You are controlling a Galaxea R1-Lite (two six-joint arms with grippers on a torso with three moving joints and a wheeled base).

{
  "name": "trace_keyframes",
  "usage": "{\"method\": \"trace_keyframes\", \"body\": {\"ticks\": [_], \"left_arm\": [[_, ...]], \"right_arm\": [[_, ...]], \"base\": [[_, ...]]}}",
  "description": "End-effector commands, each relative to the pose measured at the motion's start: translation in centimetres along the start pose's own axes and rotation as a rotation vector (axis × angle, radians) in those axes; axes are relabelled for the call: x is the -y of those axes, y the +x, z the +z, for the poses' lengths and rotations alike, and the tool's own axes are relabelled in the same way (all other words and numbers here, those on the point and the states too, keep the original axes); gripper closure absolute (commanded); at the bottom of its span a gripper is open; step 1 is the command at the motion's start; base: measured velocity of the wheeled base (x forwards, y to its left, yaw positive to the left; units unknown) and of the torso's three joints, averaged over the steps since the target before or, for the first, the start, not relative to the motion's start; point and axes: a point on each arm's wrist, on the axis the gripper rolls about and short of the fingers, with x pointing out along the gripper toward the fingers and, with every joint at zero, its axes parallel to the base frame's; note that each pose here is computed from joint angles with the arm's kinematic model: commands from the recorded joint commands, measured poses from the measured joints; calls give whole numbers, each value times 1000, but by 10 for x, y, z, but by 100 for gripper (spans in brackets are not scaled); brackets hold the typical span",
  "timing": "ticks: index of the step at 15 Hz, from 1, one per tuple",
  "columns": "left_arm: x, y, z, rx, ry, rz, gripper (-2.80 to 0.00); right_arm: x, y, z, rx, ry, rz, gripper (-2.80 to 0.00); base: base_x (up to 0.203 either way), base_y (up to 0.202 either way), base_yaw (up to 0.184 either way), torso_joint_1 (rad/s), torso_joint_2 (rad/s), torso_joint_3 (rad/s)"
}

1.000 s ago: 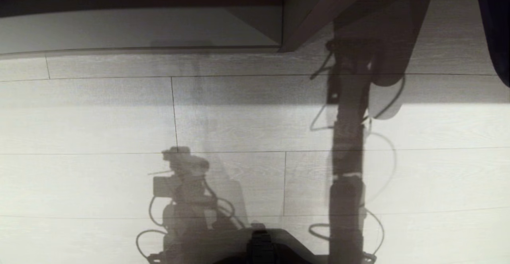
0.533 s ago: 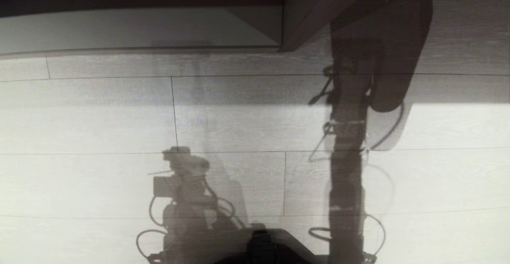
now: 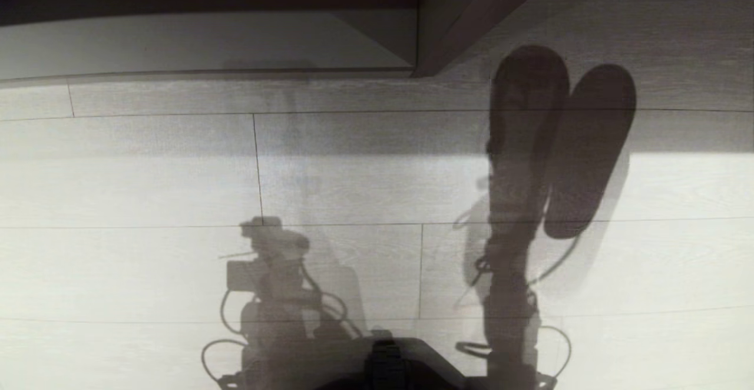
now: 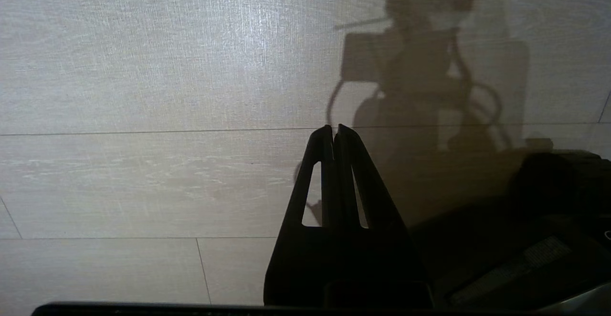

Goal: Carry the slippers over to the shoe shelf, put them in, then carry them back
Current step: Place the slippers into the shoe cabinet

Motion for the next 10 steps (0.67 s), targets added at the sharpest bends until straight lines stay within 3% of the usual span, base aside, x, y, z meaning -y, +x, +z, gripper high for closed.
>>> {"method": "trace_keyframes", "body": {"ticks": [1,5,10], "left_arm": [[0,0,0,-1,0,1,0],[0,0,0,0,0,1,0],[0,0,0,-1,0,1,0]], "right_arm": [[3,-13,-5,20,2,-15,0],[8,-46,-49,-46,-17,-24,0],[10,-70,-69,-139,-24,32,0]], "base": [[0,0,0,0,0,0],[0,0,0,0,0,0],[0,0,0,0,0,0]]}}
